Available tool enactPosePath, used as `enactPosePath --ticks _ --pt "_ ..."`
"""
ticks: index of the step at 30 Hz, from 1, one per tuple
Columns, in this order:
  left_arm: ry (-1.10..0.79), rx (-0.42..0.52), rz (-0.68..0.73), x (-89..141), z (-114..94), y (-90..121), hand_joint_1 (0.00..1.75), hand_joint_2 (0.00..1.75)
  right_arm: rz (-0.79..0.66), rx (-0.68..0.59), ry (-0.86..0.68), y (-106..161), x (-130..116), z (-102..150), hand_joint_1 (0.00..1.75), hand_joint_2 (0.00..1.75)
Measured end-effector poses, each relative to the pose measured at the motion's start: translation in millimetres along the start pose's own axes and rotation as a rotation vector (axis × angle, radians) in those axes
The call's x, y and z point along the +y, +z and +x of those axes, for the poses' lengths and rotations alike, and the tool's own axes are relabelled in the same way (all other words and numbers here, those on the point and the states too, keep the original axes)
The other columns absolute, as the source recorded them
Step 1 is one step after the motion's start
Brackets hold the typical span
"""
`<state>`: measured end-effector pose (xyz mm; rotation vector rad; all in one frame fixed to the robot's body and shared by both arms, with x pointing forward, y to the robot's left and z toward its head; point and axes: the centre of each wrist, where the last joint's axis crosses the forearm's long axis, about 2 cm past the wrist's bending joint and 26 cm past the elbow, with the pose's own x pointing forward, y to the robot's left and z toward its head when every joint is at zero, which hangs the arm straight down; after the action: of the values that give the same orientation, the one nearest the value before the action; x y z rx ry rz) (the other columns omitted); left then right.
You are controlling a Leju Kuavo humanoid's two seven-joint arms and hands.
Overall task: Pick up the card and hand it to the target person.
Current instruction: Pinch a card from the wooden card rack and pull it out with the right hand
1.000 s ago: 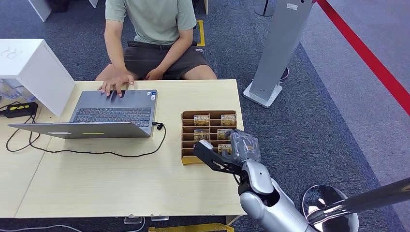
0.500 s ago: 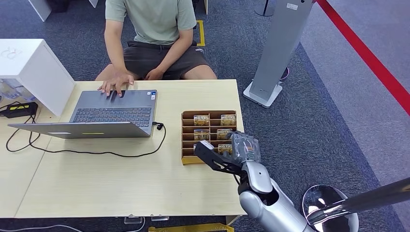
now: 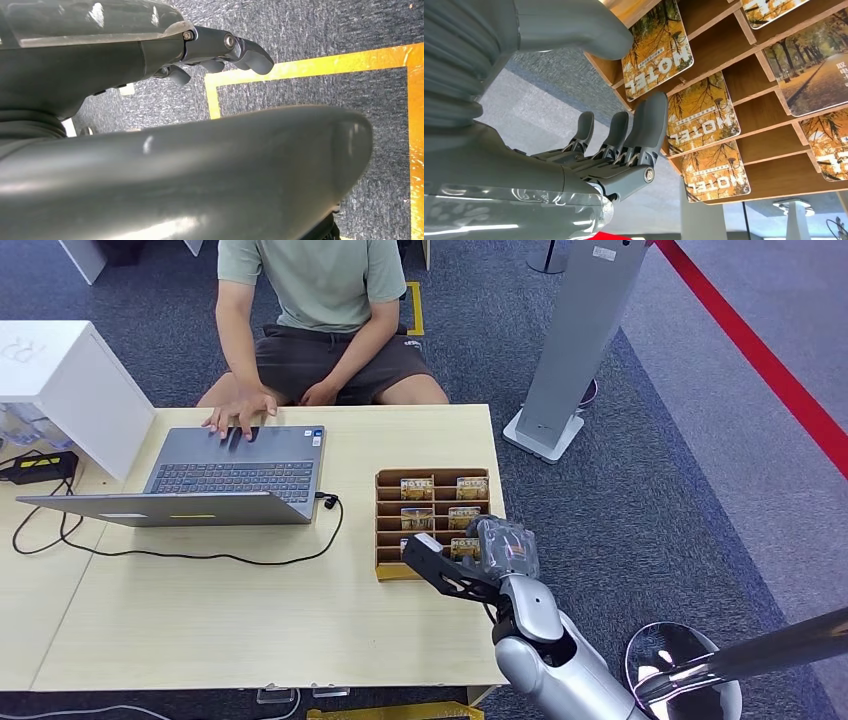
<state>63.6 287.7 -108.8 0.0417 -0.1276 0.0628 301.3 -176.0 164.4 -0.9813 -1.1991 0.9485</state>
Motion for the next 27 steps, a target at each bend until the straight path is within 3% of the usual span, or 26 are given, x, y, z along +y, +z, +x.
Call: enactPosePath --ticks 27 --pt "-0.014 0.004 -0.003 -0.8 -0.2 0.0 0.00 0.00 0.016 0.012 0.001 0.9 2.5 -3.2 0.80 1.75"
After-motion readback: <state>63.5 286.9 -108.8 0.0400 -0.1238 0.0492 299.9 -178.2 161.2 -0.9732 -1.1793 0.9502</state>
